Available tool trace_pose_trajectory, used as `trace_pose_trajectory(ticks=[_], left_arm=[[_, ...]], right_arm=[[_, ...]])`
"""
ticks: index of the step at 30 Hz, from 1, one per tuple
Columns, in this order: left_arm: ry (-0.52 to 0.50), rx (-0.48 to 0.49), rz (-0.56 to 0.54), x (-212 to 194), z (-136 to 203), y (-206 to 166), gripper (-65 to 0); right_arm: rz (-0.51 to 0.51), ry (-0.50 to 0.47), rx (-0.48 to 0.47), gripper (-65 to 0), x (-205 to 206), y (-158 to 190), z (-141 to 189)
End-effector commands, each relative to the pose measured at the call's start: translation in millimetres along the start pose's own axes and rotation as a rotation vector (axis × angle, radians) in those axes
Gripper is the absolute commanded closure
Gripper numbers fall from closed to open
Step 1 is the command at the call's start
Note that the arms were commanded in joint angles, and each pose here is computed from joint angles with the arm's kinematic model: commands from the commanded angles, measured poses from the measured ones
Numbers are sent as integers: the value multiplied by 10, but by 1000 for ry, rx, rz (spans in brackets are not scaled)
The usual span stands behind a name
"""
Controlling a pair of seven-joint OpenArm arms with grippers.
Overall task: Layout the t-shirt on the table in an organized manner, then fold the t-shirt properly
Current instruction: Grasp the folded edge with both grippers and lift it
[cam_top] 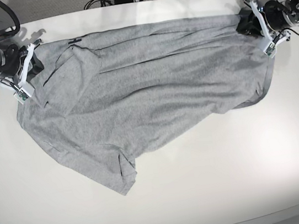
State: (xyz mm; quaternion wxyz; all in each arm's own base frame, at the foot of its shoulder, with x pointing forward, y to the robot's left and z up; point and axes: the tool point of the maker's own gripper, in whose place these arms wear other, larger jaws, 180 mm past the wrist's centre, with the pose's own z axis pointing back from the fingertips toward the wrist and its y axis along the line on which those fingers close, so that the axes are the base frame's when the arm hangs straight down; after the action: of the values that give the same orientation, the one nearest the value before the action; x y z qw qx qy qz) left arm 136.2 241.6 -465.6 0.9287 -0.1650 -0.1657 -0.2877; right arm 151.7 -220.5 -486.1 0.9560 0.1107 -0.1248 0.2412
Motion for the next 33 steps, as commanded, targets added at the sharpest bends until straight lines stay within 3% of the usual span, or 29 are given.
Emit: trace_pose_trajectory(ticks=[1, 9, 15, 23, 28, 30, 33], left_arm=[[143, 27, -38, -313, 68, 55, 0], [162, 9, -59, -358, 87, -64, 0], [133, -5, -85, -190, 109, -138, 0], [182, -23, -107, -153, 167, -215, 0], [155, 56, -134, 31, 307, -41, 0], [150, 83, -155, 105, 374, 19, 0], [112, 67, -174, 252, 430, -25, 0]], right_arm=[[17, 172, -37, 0, -425, -58, 27], [16, 259, -33, 0, -690, 75, 98], [17, 263, -53, 0, -718, 178, 188], [15, 287, -57, 0, -777, 190, 209], [46, 260, -75, -6, -628, 191, 271], [52, 233, -102, -69, -501, 178, 328], [81, 165, -136, -82, -238, 184, 431]])
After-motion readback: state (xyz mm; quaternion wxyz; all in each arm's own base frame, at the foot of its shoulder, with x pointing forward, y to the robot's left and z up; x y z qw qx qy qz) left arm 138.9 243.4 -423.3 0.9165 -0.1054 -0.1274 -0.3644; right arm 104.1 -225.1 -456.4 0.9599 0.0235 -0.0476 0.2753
